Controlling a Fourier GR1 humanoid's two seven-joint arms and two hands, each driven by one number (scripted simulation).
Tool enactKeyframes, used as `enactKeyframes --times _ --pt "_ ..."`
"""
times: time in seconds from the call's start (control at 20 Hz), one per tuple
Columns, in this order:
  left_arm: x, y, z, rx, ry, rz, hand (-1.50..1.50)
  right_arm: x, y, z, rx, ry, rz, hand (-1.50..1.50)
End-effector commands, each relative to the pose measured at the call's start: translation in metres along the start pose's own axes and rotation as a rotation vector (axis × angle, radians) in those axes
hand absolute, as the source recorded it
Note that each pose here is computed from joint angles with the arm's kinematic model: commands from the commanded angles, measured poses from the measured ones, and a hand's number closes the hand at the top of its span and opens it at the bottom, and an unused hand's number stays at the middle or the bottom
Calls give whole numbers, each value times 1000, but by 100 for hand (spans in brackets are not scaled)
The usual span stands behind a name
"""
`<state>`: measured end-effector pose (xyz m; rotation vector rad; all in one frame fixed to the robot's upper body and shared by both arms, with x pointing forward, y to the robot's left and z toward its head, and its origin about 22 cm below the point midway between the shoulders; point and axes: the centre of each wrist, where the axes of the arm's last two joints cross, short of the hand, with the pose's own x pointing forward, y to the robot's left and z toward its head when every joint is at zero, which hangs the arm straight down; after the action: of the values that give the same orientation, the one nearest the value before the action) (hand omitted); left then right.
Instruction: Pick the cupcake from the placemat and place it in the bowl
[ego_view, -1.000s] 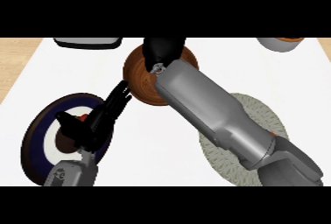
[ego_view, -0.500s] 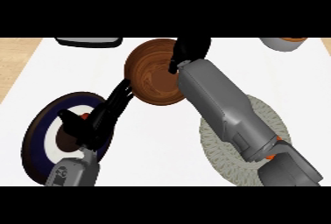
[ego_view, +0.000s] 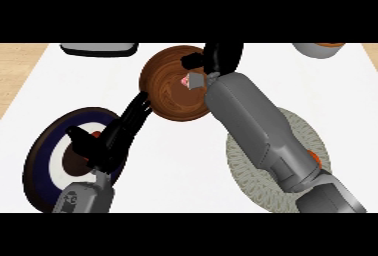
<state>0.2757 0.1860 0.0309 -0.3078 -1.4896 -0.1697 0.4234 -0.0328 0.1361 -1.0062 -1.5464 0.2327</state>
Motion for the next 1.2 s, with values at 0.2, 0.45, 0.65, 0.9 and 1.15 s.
enactKeyframes --times 0.2,0.45,0.65,0.9,1.15 --pt "-14 0 13 20 25 12 0 9 -12 57 -111 -164 -415 -150" --pt "-9 19 14 73 36 21 0 5 -22 122 -66 -237 -589 -150" --pt "-10 22 15 95 38 10 0 -8 -31 167 -27 -319 -611 -150" --pt "-15 27 18 115 44 19 0 -47 -39 240 43 -372 -619 150" --pt "-15 28 28 131 41 21 0 -79 -55 315 125 -334 -626 150"
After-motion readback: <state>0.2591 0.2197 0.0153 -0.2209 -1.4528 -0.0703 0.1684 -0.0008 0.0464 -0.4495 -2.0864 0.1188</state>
